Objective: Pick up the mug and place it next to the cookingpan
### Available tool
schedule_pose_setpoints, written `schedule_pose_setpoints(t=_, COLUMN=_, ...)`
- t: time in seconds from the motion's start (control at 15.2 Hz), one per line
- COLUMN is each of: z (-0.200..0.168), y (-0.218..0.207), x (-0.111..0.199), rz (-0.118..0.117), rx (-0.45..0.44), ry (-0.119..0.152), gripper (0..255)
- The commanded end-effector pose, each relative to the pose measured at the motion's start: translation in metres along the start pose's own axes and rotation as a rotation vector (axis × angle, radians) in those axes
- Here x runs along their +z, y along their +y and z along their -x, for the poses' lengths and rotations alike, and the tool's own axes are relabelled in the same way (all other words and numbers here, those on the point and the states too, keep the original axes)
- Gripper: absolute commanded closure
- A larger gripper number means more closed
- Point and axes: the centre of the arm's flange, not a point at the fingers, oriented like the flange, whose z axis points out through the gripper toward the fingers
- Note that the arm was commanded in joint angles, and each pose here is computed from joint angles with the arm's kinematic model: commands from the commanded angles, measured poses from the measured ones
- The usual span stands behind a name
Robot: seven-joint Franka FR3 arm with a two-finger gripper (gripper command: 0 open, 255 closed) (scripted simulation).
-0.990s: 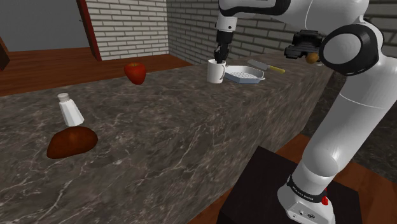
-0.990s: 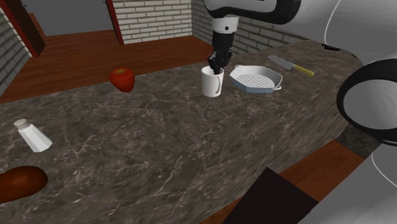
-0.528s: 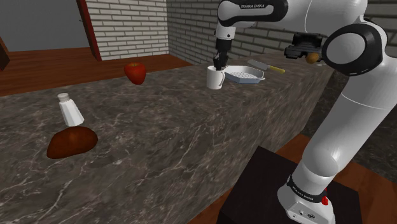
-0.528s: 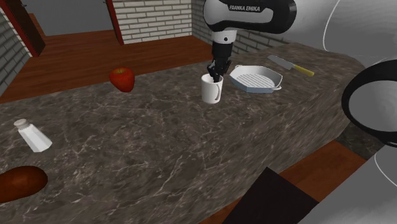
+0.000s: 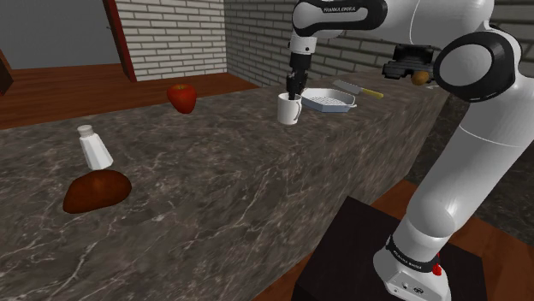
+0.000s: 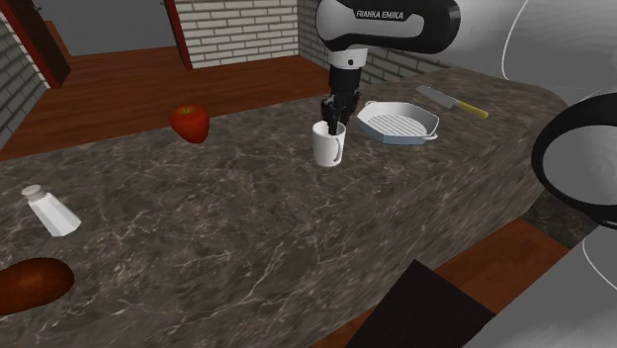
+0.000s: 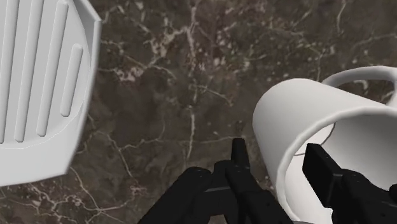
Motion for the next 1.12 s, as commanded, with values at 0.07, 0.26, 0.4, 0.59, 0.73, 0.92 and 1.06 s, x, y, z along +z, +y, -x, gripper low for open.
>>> schedule_pose_setpoints(t=0.07, z=0.000, y=0.000, x=0.000, rz=0.000, rx=0.000, ry=0.000, gripper=0)
schedule_pose_setpoints(t=0.26, z=0.000, y=0.000, x=0.000, rz=0.000, rx=0.000, ry=0.000, gripper=0)
schedule_pose_setpoints(t=0.4, z=0.000, y=0.000, x=-0.026, rz=0.000, rx=0.000, ry=0.000, gripper=0)
schedule_pose_setpoints(t=0.59, z=0.000, y=0.000, x=-0.050, rz=0.000, rx=0.000, ry=0.000, gripper=0)
schedule_pose_setpoints(t=0.73, z=0.000, y=0.000, x=-0.050, rz=0.000, rx=0.000, ry=0.000, gripper=0)
schedule_pose_setpoints(t=0.92, z=0.000, y=0.000, x=-0.050, rz=0.000, rx=0.000, ry=0.000, gripper=0)
schedule_pose_setpoints(t=1.06, z=0.000, y=0.000, x=-0.050, rz=0.000, rx=0.000, ry=0.000, gripper=0)
